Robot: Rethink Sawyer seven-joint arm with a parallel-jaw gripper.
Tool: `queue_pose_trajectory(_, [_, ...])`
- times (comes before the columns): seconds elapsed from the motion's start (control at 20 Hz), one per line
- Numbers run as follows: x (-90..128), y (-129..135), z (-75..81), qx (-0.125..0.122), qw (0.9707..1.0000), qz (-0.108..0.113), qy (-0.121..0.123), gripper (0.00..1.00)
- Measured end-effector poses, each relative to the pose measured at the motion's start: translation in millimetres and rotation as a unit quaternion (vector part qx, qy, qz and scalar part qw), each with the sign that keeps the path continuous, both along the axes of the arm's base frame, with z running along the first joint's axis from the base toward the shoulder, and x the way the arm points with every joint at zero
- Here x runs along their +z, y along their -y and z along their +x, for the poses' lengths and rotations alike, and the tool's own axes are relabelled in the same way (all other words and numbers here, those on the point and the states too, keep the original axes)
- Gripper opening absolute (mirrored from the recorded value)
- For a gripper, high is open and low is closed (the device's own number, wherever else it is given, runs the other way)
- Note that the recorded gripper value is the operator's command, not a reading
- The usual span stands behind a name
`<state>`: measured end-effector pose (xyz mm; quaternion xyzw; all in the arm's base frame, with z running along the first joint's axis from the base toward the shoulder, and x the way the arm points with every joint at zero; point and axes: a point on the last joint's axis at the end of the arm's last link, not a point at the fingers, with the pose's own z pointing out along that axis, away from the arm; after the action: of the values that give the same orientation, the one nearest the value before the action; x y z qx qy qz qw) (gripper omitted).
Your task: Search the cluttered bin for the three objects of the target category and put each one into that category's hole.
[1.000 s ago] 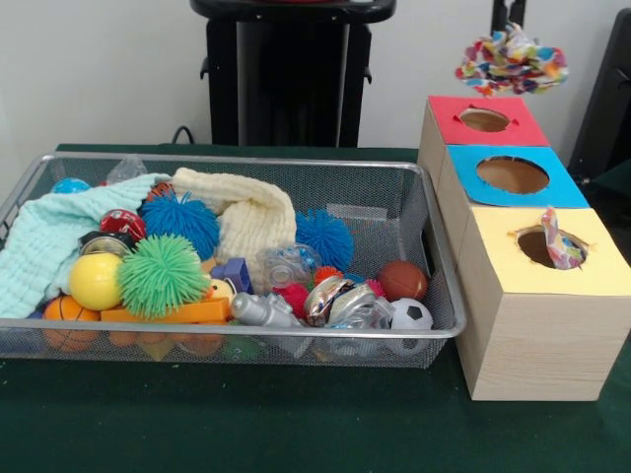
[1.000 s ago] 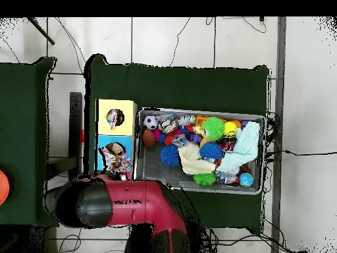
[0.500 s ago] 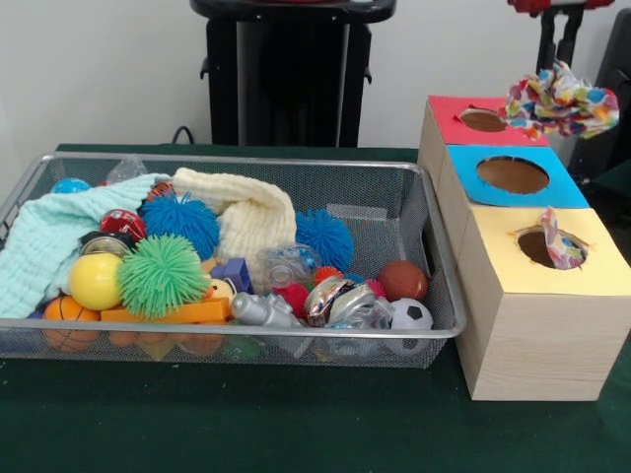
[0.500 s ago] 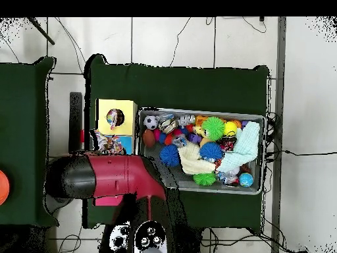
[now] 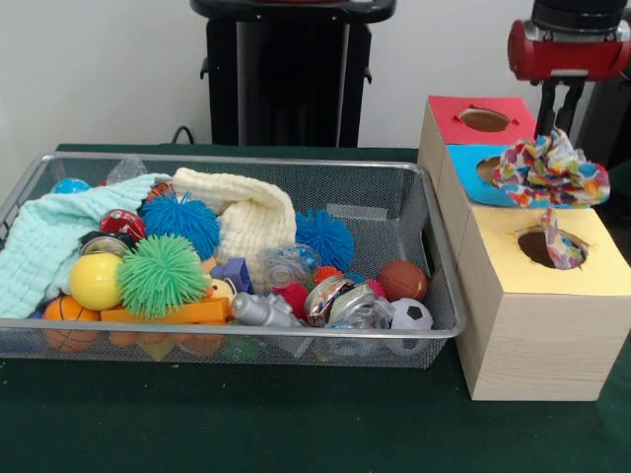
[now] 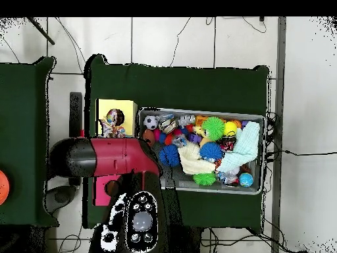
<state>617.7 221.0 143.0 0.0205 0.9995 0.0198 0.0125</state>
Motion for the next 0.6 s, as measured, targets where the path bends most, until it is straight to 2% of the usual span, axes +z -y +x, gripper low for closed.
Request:
queue_pose_trajectory(0.2, [-17, 2, 12.6, -0.002, 0.9999, -0.002, 0.01, 0.0])
queue_pose_trajectory(0.6, [-29, 5, 33.3, -0.01, 0.9994, -0.006, 0.034, 0.0])
